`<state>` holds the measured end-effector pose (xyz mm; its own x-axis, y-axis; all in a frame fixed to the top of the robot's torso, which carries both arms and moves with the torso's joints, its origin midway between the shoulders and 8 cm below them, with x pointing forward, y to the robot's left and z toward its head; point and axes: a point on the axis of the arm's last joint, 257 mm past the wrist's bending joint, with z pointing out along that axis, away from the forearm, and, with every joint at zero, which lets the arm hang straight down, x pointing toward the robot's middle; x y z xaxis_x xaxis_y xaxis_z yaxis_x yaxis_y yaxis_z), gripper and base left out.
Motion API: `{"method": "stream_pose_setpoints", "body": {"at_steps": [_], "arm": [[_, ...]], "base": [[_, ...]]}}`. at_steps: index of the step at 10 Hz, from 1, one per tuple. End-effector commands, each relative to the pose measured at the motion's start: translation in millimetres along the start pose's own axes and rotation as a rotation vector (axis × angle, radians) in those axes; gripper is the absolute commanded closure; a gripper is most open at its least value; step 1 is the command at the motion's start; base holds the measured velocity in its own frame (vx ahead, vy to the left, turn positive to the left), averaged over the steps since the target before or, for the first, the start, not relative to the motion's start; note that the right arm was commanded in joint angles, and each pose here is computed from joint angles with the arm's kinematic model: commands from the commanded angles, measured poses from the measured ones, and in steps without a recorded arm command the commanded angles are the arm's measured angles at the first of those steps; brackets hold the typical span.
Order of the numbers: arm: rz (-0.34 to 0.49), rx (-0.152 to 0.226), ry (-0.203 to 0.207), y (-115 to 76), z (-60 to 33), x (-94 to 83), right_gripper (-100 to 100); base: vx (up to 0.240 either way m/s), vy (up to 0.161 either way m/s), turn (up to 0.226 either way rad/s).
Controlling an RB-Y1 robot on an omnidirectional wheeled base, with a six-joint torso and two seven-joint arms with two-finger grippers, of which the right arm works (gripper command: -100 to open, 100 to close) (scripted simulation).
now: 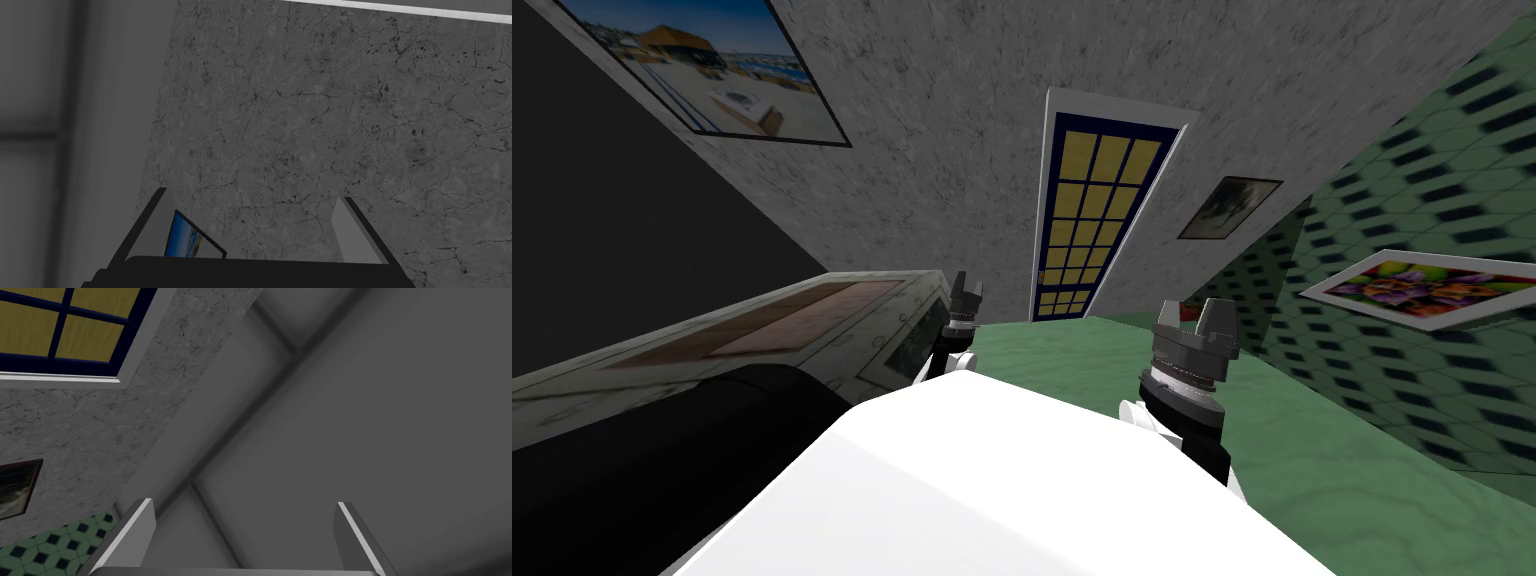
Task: Pull the door open
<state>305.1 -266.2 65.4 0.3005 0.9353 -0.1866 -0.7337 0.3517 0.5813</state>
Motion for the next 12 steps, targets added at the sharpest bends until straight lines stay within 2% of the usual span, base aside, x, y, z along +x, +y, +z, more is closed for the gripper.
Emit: {"method": "stream_pose_setpoints", "body": {"at_steps": [1, 4, 5, 12], "arm": [[-0.027, 0.013, 0.016, -10.4, -2.8, 4.5, -100], [-0.075, 0.035, 0.042, -28.6, -8.0, 12.0, -100], [-0.108, 0.05, 0.059, -40.8, -11.7, 16.7, -100], [-0.245, 0.108, 0.132, -91.9, -29.0, 35.0, -100]], "base": [[0.044, 0.014, 0.011], [0.101, 0.024, 0.019], [0.107, 0.031, 0.022], [0.093, 0.024, 0.018]]}}
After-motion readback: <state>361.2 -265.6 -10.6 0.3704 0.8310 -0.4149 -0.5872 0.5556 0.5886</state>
